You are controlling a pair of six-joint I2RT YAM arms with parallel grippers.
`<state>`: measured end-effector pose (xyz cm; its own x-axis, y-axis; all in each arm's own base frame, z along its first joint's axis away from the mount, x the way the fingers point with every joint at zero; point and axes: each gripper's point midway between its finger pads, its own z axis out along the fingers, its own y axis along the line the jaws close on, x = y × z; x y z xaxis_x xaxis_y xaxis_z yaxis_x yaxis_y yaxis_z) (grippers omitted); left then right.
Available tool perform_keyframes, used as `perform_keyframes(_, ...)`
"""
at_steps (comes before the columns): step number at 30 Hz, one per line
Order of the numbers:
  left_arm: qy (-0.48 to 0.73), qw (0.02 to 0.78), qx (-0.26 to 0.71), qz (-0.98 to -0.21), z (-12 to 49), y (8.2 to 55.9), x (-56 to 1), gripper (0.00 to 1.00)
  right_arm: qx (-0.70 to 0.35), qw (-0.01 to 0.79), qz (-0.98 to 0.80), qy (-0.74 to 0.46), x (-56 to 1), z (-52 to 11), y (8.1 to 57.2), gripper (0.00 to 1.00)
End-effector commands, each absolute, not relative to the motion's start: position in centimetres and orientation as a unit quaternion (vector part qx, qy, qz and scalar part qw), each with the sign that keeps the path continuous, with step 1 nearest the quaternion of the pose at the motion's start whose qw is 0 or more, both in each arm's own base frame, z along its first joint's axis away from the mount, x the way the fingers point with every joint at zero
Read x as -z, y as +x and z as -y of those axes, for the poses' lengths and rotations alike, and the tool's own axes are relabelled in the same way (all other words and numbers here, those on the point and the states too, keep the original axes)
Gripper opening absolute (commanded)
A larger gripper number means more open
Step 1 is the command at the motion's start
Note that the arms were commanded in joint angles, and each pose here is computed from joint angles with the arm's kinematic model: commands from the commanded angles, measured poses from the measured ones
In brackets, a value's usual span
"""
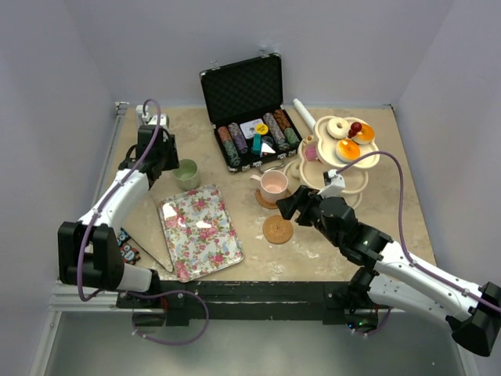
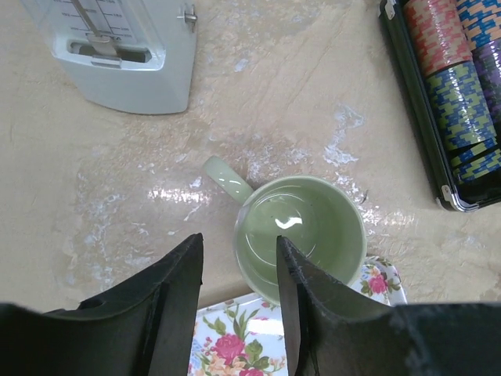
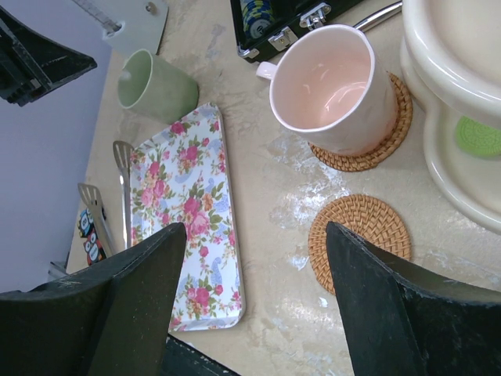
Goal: Serve the afternoon tea
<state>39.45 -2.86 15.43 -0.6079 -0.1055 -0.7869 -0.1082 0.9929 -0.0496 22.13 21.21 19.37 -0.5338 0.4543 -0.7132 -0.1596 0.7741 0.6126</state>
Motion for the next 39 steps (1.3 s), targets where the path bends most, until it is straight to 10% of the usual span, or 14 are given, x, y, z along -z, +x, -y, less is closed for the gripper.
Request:
perform_keyframes(1,-0.066,0.443,0.007,-0.894,2.6,40.0,-15.0,0.46,-0.328,0.489,-0.803,0.095,-20.4,-21.1,22.4,0.77)
perform_keyframes(39,-0.070,0.395,0.024,-0.916,2.6,42.2,-10.8,0.24,-0.337,0.480,-0.806,0.080,-19.5,-22.3,22.6,0.77)
